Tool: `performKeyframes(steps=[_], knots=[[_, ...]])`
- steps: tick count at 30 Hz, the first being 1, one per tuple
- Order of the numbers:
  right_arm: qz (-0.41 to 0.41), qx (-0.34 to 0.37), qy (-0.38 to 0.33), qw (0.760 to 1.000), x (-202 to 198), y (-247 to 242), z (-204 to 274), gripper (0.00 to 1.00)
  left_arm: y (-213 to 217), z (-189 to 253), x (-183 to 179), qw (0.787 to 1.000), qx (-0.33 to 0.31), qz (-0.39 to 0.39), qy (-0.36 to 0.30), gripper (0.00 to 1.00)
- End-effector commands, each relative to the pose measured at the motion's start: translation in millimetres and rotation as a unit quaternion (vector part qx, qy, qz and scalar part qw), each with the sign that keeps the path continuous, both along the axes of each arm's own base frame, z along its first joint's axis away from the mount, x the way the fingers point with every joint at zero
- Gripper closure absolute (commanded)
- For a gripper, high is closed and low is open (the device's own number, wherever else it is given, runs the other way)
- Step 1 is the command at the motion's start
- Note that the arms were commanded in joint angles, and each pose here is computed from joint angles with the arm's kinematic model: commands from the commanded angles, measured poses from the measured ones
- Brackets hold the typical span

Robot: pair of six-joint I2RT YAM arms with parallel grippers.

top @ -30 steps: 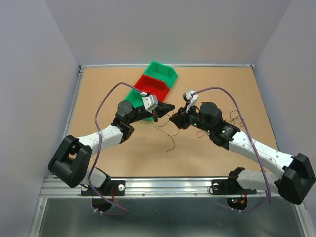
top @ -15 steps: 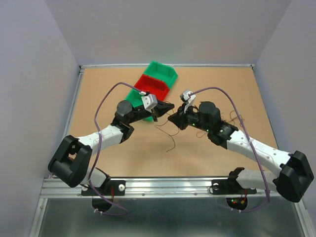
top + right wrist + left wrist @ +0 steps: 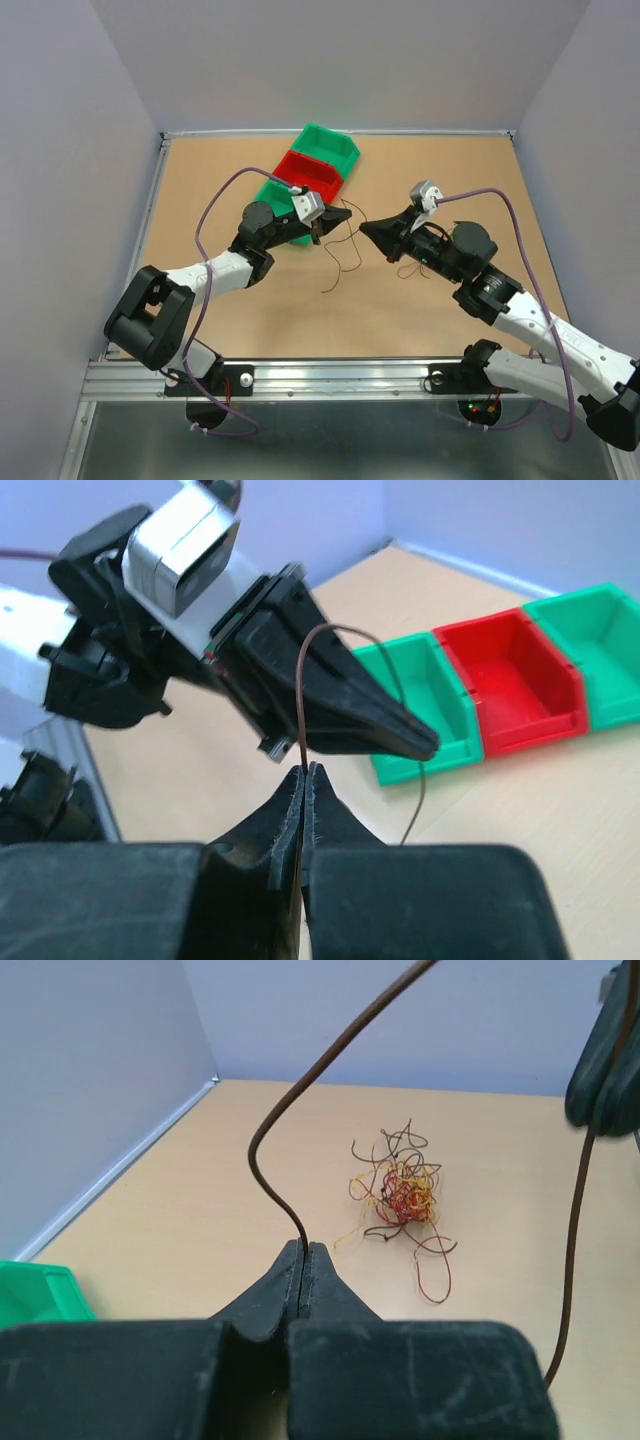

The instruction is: Untangle the cables

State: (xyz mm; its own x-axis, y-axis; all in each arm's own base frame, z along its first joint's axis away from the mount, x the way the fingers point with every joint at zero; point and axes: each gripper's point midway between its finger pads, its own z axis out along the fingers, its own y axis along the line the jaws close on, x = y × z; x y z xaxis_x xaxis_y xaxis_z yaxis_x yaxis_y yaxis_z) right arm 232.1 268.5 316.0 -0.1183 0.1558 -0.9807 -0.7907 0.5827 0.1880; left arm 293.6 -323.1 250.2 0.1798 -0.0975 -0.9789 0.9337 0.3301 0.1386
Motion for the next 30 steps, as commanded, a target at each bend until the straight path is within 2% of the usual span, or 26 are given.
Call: performKeyframes(steps=[1,8,14,18,19,23,30], knots=[[-0.082,0.035,-0.014,0.996,13.6,-24.5,10.9,0.99,-5.1,26.4,0.1,0.998,-0.011,-0.017,-0.051,1.0],[-0.175,0.02,0.003,0.984,38.2,-47.1,-0.2,0.99,-2.2,29.9,5.6,0.999,-0.009,0.002,-0.05,1.0],[-0.236,0.011,0.02,0.972,56.5,-58.4,-9.7,0.99,-7.4,26.4,-5.8,0.998,-0.001,-0.037,-0.051,1.0],[-0.237,0.01,0.02,0.971,57.5,-58.3,-10.1,0.99,-13.8,20.0,-12.1,0.997,0.004,-0.07,-0.036,0.88],[-0.229,0.012,0.018,0.973,55.4,-56.3,-8.2,0.99,-16.3,17.6,-14.1,0.997,0.006,-0.077,-0.031,0.79],[-0.206,0.017,0.014,0.978,49.5,-50.6,-4.7,0.99,-17.7,13.9,-12.7,0.996,0.009,-0.078,-0.029,0.63],[-0.159,0.025,0.008,0.987,40.2,-36.4,0.1,1.0,-24.5,6.2,-16.8,0.995,0.018,-0.091,-0.027,0.59]])
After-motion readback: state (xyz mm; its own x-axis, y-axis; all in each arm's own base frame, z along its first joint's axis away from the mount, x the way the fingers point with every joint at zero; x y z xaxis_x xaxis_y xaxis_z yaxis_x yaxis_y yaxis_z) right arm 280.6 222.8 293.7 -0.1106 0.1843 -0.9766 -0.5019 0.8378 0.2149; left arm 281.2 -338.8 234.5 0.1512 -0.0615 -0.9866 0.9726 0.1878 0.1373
